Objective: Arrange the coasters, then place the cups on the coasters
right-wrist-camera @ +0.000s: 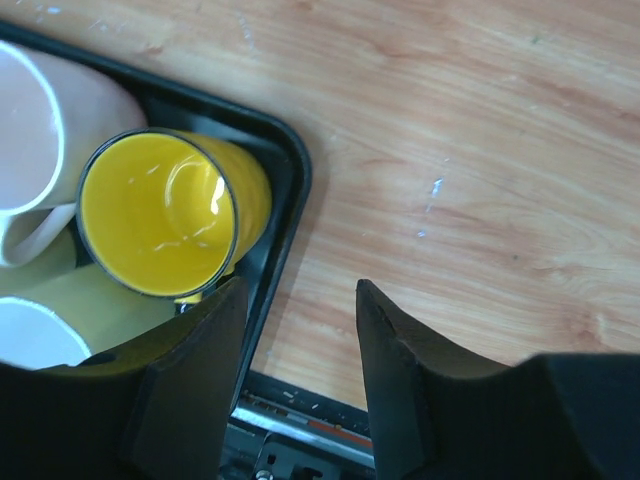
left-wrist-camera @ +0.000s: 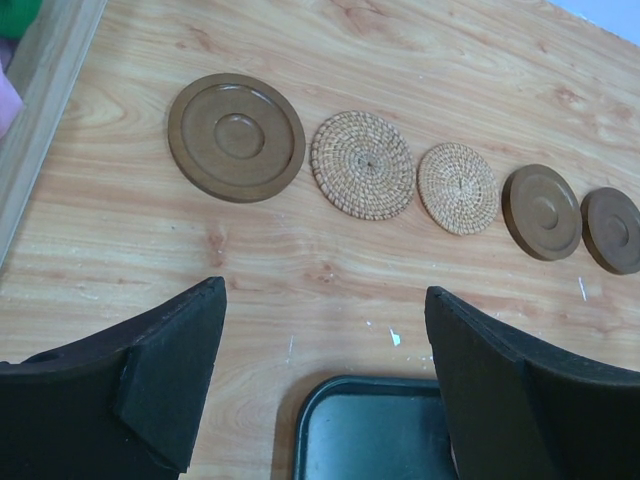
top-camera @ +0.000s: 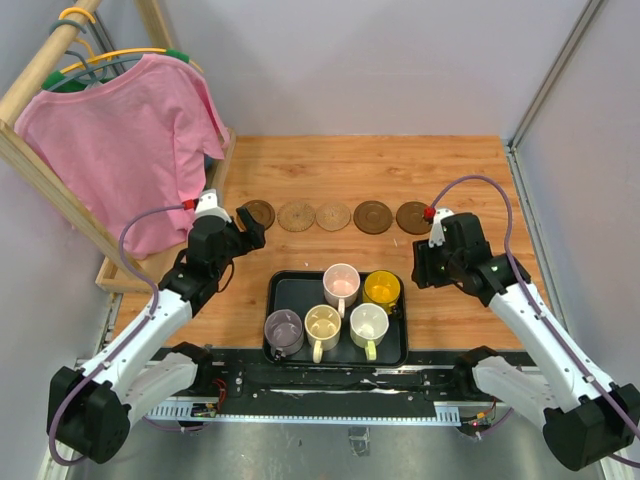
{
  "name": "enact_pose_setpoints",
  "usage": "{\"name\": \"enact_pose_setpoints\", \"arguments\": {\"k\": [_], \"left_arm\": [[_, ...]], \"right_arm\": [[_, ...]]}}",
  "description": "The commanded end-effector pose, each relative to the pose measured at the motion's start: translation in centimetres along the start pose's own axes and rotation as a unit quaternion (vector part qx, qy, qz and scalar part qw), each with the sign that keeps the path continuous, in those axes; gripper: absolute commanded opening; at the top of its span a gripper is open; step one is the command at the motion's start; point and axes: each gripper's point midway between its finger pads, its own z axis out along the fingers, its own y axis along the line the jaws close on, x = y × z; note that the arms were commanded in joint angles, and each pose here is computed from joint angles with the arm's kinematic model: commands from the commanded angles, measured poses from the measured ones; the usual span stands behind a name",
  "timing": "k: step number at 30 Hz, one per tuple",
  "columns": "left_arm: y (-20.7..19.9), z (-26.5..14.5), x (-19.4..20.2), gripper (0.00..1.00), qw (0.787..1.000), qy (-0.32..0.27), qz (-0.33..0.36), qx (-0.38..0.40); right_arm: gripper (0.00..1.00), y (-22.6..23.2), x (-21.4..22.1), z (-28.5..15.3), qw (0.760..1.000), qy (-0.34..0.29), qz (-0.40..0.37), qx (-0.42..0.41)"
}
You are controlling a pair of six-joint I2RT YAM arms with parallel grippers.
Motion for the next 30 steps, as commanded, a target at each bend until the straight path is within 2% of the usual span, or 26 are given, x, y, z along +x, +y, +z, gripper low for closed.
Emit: {"name": "enact_pose_setpoints", "arguments": {"k": [1, 18, 30], "left_arm": [[-0.4, 0.3, 0.2, 0.84, 1.0, -0.001, -0.001, 0.007], [-0.1, 0.7, 1.6, 0.85, 1.0, 0.018, -0.001, 0.008], [-0.3, 0.9, 2.4, 0.85, 0.999, 0.028, -0.006, 0.015]], "right_arm": [[0.5, 1.8, 0.6, -1.3, 0.998, 0.016, -0.008, -0.057], [0.52, 4.6, 2.9, -0.5, 0.989, 0.036, -0.003, -0.141], [0.52, 5.8, 5.0, 0.5, 0.986, 0.073, -0.018, -0.148]]}}
